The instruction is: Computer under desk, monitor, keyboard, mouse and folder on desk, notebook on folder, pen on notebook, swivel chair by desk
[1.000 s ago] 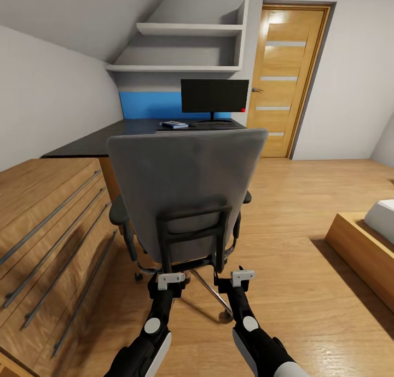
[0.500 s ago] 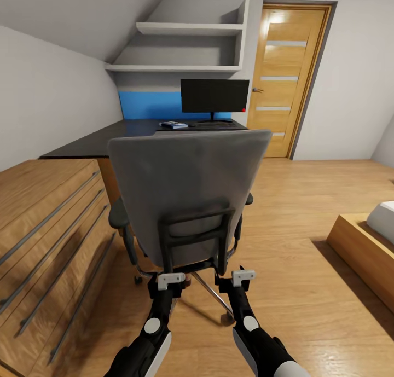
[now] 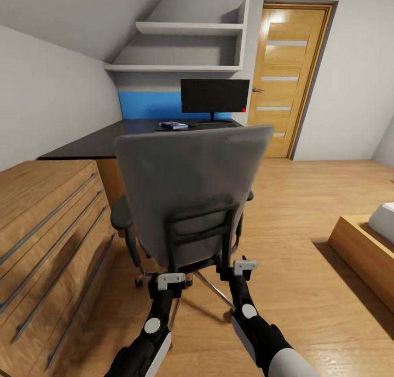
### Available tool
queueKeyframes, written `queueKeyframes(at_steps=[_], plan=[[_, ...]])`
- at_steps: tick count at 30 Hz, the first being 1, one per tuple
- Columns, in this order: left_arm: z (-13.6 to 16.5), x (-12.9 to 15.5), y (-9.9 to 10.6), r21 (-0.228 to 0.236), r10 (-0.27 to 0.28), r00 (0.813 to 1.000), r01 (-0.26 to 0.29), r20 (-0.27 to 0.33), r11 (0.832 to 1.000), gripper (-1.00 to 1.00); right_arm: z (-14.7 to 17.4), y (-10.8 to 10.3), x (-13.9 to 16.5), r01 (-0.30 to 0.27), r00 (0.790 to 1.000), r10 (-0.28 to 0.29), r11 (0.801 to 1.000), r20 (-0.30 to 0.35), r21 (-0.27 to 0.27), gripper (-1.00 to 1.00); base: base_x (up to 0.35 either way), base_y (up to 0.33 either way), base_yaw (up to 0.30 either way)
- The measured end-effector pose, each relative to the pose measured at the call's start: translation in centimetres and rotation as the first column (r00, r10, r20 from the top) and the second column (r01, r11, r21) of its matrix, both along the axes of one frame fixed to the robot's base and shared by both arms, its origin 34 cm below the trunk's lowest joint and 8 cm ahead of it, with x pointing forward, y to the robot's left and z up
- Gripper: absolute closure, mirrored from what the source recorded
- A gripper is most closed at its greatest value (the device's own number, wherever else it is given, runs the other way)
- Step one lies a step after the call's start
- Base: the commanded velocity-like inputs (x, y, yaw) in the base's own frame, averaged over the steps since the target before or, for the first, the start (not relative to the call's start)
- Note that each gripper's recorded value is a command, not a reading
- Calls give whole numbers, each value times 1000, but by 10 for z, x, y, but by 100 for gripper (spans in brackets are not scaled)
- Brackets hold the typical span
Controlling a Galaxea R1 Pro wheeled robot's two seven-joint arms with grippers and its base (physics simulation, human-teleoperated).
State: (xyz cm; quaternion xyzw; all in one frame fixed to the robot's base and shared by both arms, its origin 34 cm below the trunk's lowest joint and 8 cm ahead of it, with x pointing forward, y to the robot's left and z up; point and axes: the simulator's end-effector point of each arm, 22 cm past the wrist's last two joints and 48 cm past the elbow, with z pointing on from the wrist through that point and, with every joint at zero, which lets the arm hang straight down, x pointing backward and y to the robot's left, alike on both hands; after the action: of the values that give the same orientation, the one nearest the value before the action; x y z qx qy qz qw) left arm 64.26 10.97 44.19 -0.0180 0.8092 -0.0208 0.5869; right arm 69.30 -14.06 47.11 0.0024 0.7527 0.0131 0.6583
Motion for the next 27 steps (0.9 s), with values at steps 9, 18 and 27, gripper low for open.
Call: queueKeyframes(at_steps=[9,18,27], plan=[[0,0,0,0,0,1000,0,-1,1000,-100,0,-2,1,8,1000,-8,1000,-2,1,-100,232,0,0],[-1,0,0,1,1,1000,-1,-3,1000,-100,-4,-4,0,8,1000,-8,1000,-9,-5,-100,33,0,0],[-1,0,0,4,-3,1000,3,-1,1000,-100,-13,-5,-4,4,999,-5,1000,-32,-15,-100,35,-26,0]])
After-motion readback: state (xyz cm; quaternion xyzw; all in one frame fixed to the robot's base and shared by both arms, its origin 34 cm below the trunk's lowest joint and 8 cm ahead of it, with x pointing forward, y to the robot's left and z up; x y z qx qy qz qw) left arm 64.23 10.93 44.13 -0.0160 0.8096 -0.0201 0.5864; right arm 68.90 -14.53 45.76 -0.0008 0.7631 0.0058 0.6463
